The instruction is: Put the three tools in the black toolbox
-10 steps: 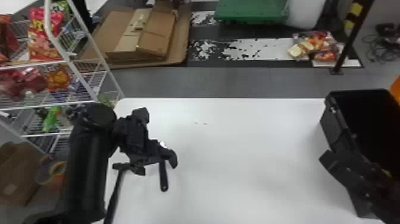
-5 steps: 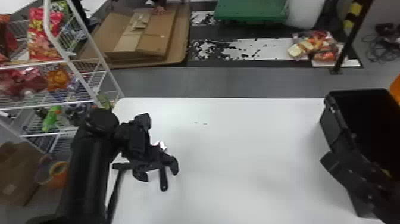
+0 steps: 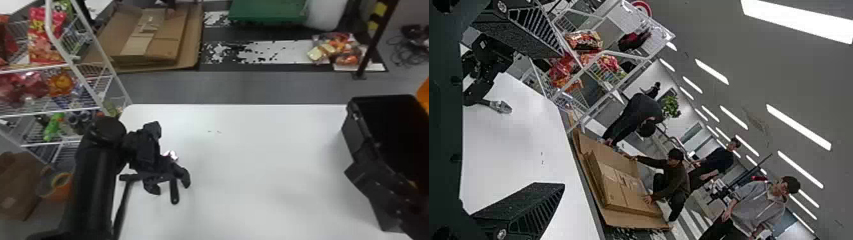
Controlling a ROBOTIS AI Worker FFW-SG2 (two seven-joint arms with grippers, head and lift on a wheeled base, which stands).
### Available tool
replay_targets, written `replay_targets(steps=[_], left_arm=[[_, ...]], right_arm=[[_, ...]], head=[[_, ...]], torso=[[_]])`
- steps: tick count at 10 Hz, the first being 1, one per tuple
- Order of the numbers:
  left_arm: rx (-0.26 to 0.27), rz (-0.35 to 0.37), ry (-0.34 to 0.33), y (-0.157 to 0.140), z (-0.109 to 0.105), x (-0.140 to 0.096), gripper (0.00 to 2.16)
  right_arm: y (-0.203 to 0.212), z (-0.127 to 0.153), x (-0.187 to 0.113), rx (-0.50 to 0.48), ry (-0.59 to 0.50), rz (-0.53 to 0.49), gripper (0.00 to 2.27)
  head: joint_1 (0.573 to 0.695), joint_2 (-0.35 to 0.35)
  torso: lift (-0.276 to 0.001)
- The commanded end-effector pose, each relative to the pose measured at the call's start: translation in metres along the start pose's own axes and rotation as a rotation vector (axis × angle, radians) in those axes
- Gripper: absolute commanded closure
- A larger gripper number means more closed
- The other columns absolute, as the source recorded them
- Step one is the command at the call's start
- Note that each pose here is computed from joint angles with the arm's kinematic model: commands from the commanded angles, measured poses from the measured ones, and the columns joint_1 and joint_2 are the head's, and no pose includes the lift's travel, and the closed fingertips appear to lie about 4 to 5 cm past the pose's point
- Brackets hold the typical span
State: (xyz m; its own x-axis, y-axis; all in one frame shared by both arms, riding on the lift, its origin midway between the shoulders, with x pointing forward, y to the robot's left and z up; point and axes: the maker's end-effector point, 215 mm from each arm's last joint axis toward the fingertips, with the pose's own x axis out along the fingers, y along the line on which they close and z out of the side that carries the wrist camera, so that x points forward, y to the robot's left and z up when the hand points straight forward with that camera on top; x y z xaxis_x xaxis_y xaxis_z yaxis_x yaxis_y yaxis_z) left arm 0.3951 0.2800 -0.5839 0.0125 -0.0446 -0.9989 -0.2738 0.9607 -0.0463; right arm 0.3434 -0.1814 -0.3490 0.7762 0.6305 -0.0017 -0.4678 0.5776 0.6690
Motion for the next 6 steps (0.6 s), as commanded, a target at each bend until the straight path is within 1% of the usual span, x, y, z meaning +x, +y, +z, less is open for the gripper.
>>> replay_targets(steps=[1, 3, 4, 6], left_arm=[[-0.001, -0.007, 0.001, -0.0009, -0.0001, -0.0002, 0.31], [-0.005, -0.017, 0.008, -0.0015, -0.0020, 0.0014, 0.34], [-0.006, -0.016, 0.007, -0.0005, -0.0017, 0.0013, 0.51], [-0.008, -0.018, 0.011, 0.0002, -0.0027, 0.0021, 0.52]], right_arm=[[0.0005, 0.0003, -0.0002, 0.001, -0.001, 0.001, 0.08], [0.0018, -0.0005, -0.0004, 0.004, 0.000, 0.005, 0.08], [0.0020, -0.0003, -0.0004, 0.005, 0.000, 0.005, 0.08], [0.0037, -0.0001, -0.0010, 0.009, -0.005, 0.012, 0.08]], head=[[0.695, 0.153], [0.695, 0.151], [0.695, 0.151], [0.695, 0.154]], torso=[[-0.055], [-0.055], [-0.055], [-0.055]])
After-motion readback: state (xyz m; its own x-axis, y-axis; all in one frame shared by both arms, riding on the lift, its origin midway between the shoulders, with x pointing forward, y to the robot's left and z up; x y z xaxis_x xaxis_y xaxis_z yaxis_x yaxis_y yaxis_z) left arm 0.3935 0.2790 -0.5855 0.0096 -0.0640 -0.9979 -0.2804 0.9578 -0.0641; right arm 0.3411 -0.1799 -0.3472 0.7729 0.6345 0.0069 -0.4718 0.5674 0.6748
